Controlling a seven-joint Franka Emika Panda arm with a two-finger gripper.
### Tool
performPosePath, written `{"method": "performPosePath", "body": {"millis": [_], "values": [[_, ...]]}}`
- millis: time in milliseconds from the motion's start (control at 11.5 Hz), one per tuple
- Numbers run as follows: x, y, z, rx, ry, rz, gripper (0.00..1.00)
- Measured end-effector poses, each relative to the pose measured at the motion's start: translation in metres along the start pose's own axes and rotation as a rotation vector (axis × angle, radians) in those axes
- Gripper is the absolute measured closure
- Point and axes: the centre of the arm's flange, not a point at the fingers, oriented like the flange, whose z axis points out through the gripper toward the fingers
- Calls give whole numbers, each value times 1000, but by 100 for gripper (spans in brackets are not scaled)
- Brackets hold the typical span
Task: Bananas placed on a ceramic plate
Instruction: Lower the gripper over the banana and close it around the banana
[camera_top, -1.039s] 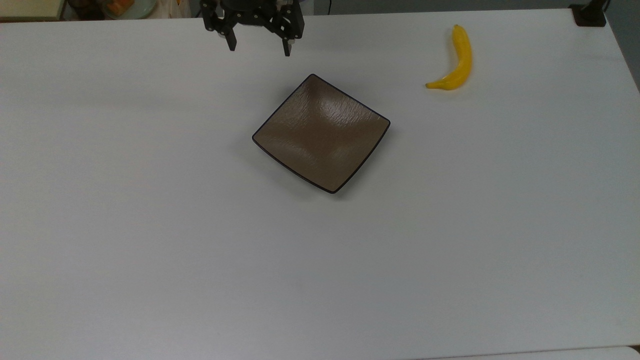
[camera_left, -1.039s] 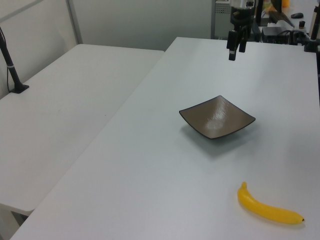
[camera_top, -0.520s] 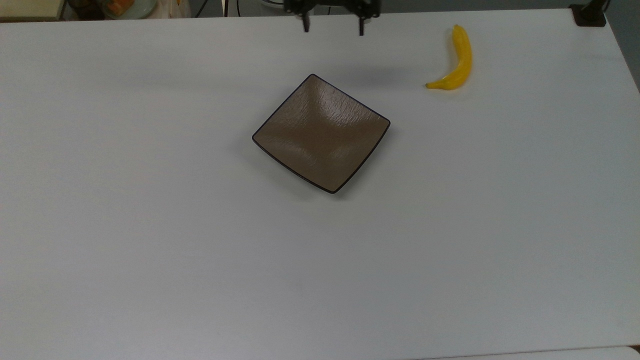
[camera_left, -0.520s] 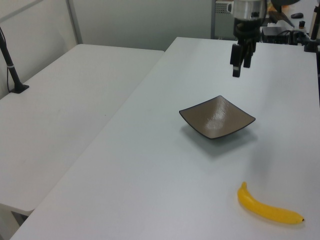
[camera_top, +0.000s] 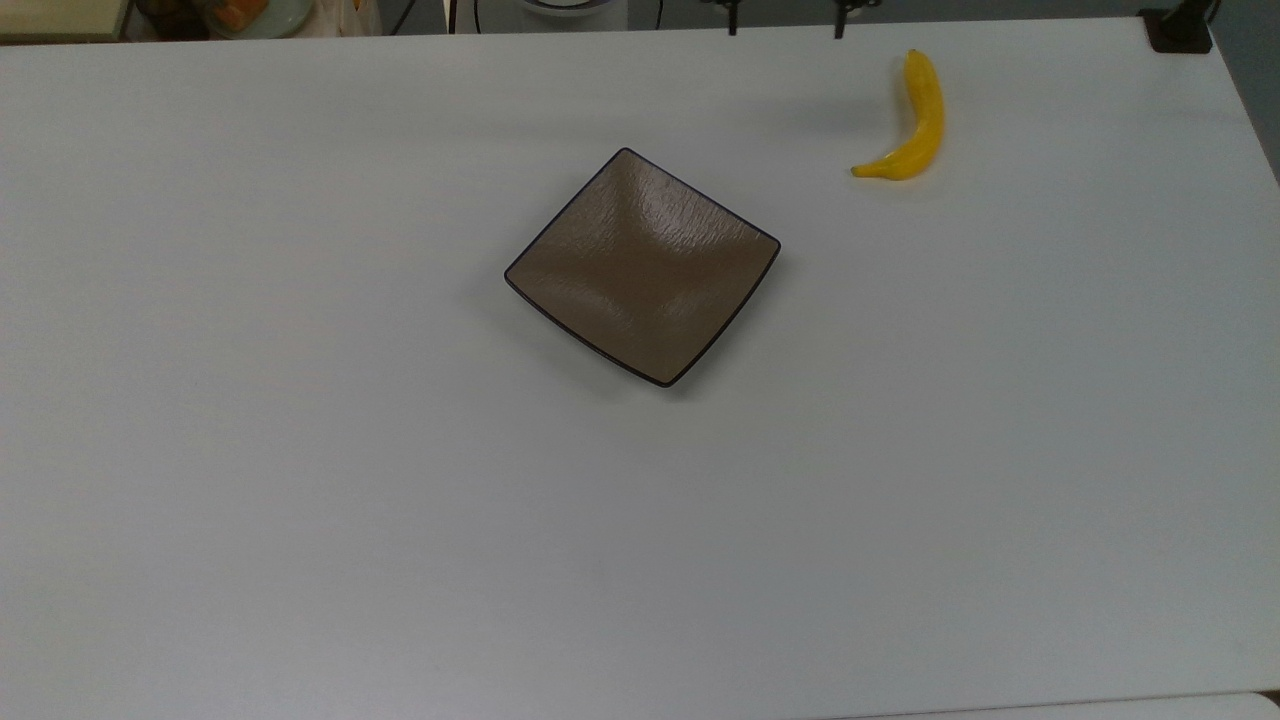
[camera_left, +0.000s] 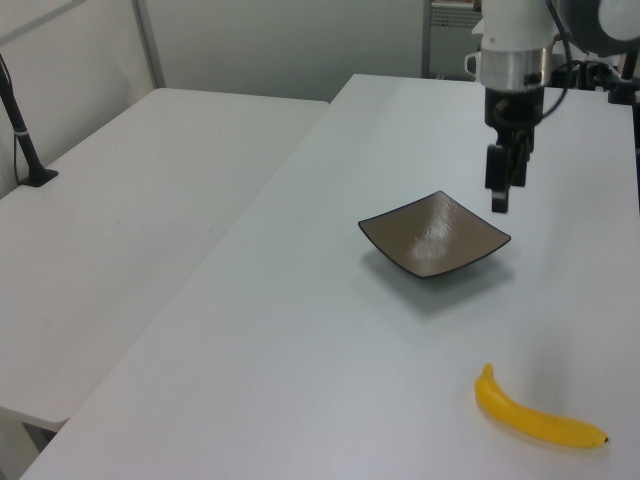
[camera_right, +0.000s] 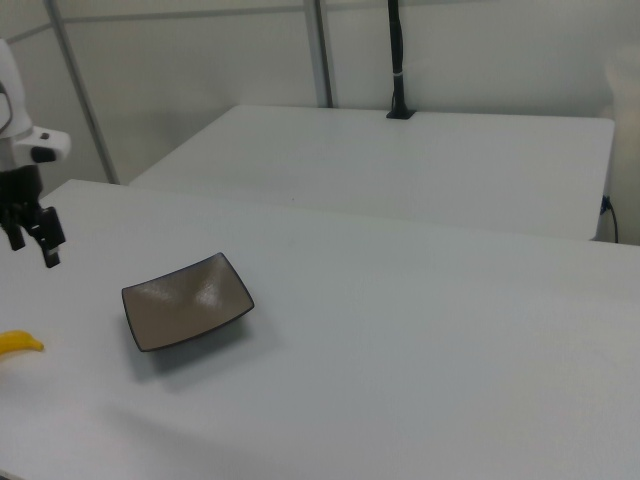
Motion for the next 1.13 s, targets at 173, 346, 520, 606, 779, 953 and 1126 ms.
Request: {"method": "performPosePath", "body": {"millis": [173,346,520,606,779,953,1126], "values": [[-21,-32,14,-16,-23,-24,0],[-34,-59,38,-33,-58,-53,0],[-37,-86,74,-25,-73,-98,0],[-37,-97,97,-21,-84,-109,0],[-33,-118,144,-11,-106,-85,0],[-34,-131,181,-9,-136,-58,0],[-40,-145,200,-2,-145,-30,0]]}}
